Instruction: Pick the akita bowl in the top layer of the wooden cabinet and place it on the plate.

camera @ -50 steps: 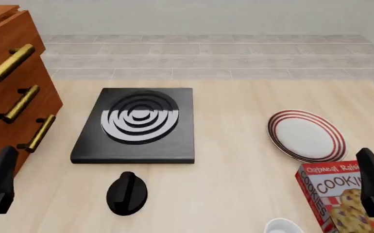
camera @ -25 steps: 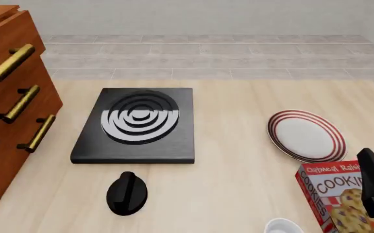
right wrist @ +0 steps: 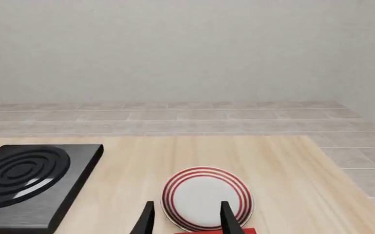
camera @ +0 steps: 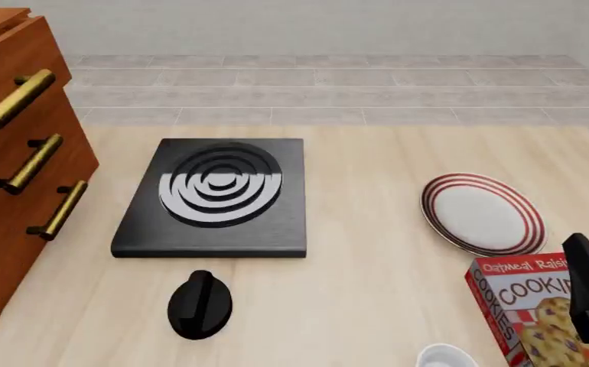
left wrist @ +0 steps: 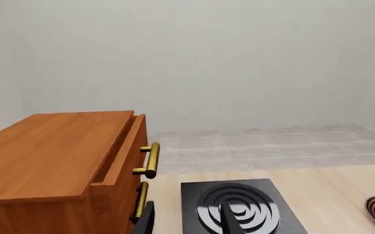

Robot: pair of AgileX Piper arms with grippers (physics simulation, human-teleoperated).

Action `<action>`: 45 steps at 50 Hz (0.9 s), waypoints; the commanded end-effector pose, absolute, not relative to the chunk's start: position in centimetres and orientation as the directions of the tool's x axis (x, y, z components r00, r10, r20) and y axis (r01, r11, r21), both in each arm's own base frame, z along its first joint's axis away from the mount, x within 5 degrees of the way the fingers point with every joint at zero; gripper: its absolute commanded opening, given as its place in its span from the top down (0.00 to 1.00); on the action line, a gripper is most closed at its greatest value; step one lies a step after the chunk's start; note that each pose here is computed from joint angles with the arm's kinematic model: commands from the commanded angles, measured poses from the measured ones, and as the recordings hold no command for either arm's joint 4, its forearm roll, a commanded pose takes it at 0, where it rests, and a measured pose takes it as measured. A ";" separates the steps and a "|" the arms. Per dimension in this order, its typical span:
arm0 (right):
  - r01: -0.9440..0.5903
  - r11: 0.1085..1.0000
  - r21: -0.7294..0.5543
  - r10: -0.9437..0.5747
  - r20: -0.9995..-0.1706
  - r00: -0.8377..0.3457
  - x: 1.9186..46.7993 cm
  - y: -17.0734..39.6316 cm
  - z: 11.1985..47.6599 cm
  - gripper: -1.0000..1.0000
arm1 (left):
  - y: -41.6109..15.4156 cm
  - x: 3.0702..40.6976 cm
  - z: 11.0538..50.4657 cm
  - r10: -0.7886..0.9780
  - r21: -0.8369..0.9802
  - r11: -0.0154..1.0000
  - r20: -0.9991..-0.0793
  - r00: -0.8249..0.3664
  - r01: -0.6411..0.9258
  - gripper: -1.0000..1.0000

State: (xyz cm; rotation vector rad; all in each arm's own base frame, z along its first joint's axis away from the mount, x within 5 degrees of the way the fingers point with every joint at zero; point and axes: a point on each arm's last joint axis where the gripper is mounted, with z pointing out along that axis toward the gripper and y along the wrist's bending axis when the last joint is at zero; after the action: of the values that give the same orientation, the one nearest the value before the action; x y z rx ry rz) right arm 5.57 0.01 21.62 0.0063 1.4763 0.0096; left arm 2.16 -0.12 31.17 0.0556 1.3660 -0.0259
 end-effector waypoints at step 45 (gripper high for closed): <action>-0.004 1.000 0.007 0.007 -0.995 0.096 5.6 0.0 21.7 0.00 | 0.0 -0.7 43.3 0.061 0.075 0.996 -0.973 0.222 0.052 0.00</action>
State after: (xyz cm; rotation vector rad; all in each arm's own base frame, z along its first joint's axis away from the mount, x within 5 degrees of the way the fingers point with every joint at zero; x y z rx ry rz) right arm 5.56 0.03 21.65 0.0014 1.4767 0.0094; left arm -1.32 0.09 41.77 0.0860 1.3276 -0.0100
